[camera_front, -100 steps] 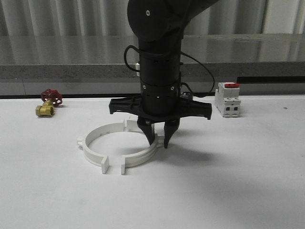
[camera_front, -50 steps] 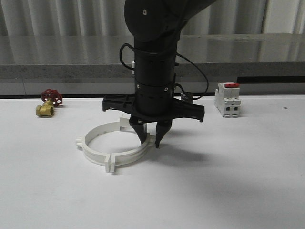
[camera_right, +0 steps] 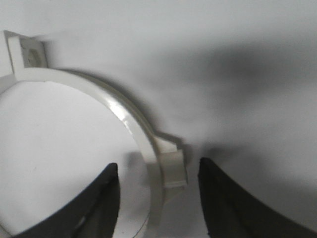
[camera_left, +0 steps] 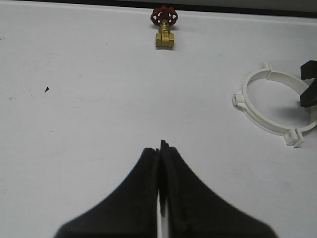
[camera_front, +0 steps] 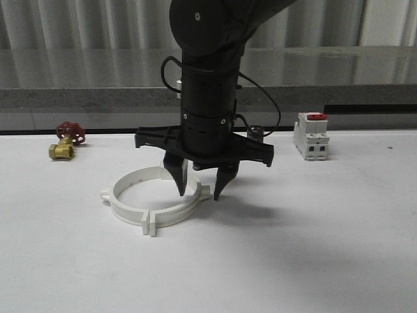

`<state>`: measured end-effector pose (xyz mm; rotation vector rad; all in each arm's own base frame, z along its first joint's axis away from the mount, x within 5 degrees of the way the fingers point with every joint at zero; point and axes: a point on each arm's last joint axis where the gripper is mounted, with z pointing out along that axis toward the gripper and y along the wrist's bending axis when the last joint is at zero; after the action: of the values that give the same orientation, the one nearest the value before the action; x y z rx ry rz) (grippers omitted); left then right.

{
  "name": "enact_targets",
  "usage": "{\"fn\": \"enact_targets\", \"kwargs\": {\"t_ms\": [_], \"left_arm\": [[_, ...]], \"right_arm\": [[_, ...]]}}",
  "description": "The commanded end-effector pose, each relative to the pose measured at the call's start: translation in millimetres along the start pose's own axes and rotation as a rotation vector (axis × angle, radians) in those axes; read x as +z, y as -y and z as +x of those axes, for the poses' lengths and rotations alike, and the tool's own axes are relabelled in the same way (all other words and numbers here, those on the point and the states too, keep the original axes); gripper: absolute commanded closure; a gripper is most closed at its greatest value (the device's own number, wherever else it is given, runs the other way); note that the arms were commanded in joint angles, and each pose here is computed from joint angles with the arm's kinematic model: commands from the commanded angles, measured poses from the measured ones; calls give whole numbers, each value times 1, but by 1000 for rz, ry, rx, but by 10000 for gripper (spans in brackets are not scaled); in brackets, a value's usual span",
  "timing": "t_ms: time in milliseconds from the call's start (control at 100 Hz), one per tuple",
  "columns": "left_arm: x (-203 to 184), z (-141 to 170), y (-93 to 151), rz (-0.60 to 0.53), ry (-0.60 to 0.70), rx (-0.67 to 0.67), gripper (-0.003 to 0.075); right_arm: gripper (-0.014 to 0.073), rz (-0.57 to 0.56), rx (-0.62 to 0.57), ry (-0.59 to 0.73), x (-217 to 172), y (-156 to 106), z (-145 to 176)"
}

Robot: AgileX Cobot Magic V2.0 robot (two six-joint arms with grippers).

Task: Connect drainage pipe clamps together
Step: 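Open the right gripper and raise it away from the joined ring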

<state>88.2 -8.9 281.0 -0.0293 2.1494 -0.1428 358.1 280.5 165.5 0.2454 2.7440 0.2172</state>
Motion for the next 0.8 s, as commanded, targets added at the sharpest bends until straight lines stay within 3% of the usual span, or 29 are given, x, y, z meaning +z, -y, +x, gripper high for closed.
{"fn": "enact_targets", "kwargs": {"t_ms": [0,150,280,540,650,790], "left_arm": [[-4,-13,2,12,90,-8,741],[-4,-13,2,12,90,-8,741],[-4,-13,2,12,90,-8,741],[-4,-13,2,12,90,-8,741],[-4,-13,2,12,90,-8,741],[-4,-13,2,12,90,-8,741]], "right_arm": [[132,-86,4,81,-32,-9,-15],[136,-86,-16,86,-33,-9,-16],[136,-84,-113,115,-45,-8,-20],[136,-53,-304,194,-104,10,-38],[136,9,-373,250,-134,26,-47],[136,43,-375,314,-167,61,-52]]}}
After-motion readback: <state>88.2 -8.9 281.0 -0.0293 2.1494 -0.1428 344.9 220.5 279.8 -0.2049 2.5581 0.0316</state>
